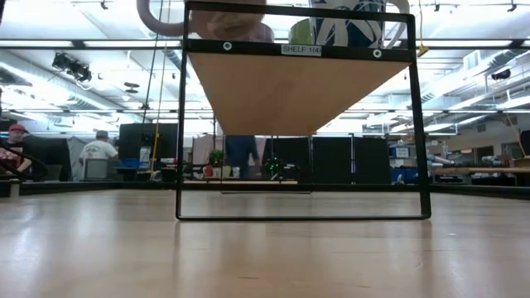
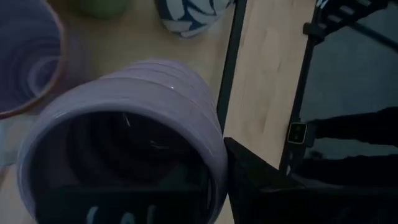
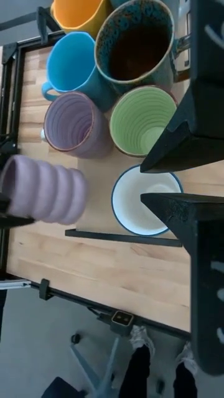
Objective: Place coffee mugs
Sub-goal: Put the violet mug on the shelf
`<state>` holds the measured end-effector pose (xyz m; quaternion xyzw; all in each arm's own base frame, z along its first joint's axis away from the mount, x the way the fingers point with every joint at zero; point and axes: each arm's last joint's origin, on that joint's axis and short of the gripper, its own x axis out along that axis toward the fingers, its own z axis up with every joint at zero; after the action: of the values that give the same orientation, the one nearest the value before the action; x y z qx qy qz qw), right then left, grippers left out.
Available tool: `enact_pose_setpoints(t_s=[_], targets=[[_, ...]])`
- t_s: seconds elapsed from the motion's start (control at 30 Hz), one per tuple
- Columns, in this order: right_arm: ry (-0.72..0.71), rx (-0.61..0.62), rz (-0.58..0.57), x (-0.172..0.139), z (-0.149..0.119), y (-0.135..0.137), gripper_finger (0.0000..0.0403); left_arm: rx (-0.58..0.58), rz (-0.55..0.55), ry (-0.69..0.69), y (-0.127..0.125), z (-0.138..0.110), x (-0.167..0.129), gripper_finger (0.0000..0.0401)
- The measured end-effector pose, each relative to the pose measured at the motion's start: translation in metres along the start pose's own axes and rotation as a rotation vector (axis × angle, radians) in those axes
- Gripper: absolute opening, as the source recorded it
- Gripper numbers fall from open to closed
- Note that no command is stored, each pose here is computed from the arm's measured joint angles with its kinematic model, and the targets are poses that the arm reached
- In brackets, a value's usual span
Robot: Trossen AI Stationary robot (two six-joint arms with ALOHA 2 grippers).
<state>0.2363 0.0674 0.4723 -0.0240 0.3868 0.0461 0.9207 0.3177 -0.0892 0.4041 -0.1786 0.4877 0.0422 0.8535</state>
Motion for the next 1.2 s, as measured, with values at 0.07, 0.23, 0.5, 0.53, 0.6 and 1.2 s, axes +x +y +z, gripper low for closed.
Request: enact_pose_setpoints(t_s=[0.07, 0.23, 0.5, 0.53, 0.6, 1.2], targets=[[0.000, 0.005, 0.000, 0.000, 0.000, 0.000, 0.0068, -0.005, 0.006, 0.028, -0.001, 0.005, 0.010, 0.0040], [0.000, 0.008, 0.000, 0.000, 0.000, 0.000, 0.0068, -0.012, 0.026, 0.056, -0.003, 0.010, 0.027, 0.0040], [-0.001, 0.008, 0.000, 0.000, 0.000, 0.000, 0.0068, -0.066, 0.005, 0.009, -0.008, 0.016, 0.038, 0.0040], [-0.001, 0.007, 0.000, 0.000, 0.000, 0.000, 0.0068, -0.068, 0.014, 0.021, -0.008, 0.016, 0.041, 0.0040], [-0.001, 0.005, 0.001, 0.000, 0.000, 0.000, 0.0068, -0.081, 0.032, 0.042, -0.007, 0.015, 0.045, 0.0040], [-0.006, -0.010, 0.003, 0.000, 0.000, 0.000, 0.0068, -0.086, 0.035, 0.081, -0.009, 0.014, 0.057, 0.0049]])
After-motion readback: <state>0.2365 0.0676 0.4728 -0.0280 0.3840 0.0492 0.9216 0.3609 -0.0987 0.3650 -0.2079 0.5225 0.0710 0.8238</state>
